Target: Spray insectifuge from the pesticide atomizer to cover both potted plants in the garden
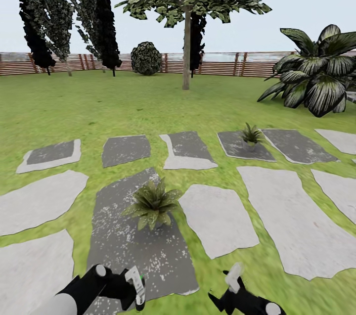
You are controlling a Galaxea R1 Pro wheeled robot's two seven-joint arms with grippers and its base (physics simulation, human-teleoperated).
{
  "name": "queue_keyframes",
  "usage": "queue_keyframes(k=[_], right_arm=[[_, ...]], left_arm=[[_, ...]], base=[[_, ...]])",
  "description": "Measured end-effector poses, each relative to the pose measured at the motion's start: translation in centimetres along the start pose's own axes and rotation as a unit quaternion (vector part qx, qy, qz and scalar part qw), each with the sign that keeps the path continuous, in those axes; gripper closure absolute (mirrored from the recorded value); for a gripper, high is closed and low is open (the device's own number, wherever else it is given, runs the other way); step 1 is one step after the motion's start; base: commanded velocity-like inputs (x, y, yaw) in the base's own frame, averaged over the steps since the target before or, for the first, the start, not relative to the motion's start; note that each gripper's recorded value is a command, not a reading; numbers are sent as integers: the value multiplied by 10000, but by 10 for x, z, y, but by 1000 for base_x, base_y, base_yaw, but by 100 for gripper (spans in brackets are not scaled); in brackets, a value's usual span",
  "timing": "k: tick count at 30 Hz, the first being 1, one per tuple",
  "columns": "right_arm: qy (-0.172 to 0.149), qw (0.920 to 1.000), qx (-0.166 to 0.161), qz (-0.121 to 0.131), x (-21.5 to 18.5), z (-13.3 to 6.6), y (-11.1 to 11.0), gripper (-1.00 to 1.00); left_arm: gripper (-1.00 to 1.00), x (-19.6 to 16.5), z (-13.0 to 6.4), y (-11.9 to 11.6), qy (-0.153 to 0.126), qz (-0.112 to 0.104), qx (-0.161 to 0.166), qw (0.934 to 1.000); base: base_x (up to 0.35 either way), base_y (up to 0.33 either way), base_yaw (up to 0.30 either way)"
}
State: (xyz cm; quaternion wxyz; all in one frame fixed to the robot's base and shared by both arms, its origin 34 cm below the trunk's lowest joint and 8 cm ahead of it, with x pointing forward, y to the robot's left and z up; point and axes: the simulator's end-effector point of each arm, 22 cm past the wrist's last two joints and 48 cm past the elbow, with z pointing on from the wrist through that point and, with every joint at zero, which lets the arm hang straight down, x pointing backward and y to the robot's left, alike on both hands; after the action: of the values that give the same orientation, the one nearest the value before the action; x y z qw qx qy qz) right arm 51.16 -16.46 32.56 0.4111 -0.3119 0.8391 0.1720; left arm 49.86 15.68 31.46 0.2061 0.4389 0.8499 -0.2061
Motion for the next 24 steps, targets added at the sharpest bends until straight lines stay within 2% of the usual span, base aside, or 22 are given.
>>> queue_keyframes(k=[2, 3, 5, 9, 12, 14, 17, 20, 21, 23, 24], right_arm=[[-10, 9995, -252, -185, -5, 1, 9, -100], [-15, 9994, -277, -207, -6, 1, 10, -100], [-20, 9993, -302, -233, -7, 1, 10, -100], [-15, 9992, -316, -258, -7, 1, 11, -100], [21, 9978, -413, -517, -11, 4, 15, -100], [30, 9961, -522, -714, -17, 7, 19, -100], [-136, 9886, -1090, -1034, -49, 10, 35, -100], [-81, 9848, -1385, -1046, -68, 15, 44, -100], [-68, 9845, -1415, -1039, -74, 17, 44, 100], [-82, 9833, -1470, -1067, -83, 19, 43, 100], [-77, 9811, -1599, -1085, -85, 18, 48, 100]], left_arm=[[100, -15, 0, -2, -352, 298, 23, 9989], [100, -17, 1, -4, -406, 365, 36, 9985], [100, -20, 2, -6, -457, 414, 66, 9981], [100, -17, 2, -9, -378, 471, 115, 9981], [100, -17, 1, -8, -346, 510, 130, 9980], [100, -15, 1, -9, -199, 641, 203, 9975], [100, 4, 3, -18, 402, 880, 398, 9945], [100, 11, 2, -27, 651, 973, 629, 9911], [100, 12, 1, -32, 686, 979, 751, 9900], [100, 14, -1, -38, 729, 988, 908, 9883], [100, 16, -1, -40, 774, 1023, 951, 9872]], base=[[0, 0, 0], [0, 0, 0], [0, 0, 0], [0, 0, 0], [0, 0, 0], [0, 0, 0], [0, 0, 0], [0, 0, 0], [0, 0, 0], [0, 0, 0], [0, 0, 0]])
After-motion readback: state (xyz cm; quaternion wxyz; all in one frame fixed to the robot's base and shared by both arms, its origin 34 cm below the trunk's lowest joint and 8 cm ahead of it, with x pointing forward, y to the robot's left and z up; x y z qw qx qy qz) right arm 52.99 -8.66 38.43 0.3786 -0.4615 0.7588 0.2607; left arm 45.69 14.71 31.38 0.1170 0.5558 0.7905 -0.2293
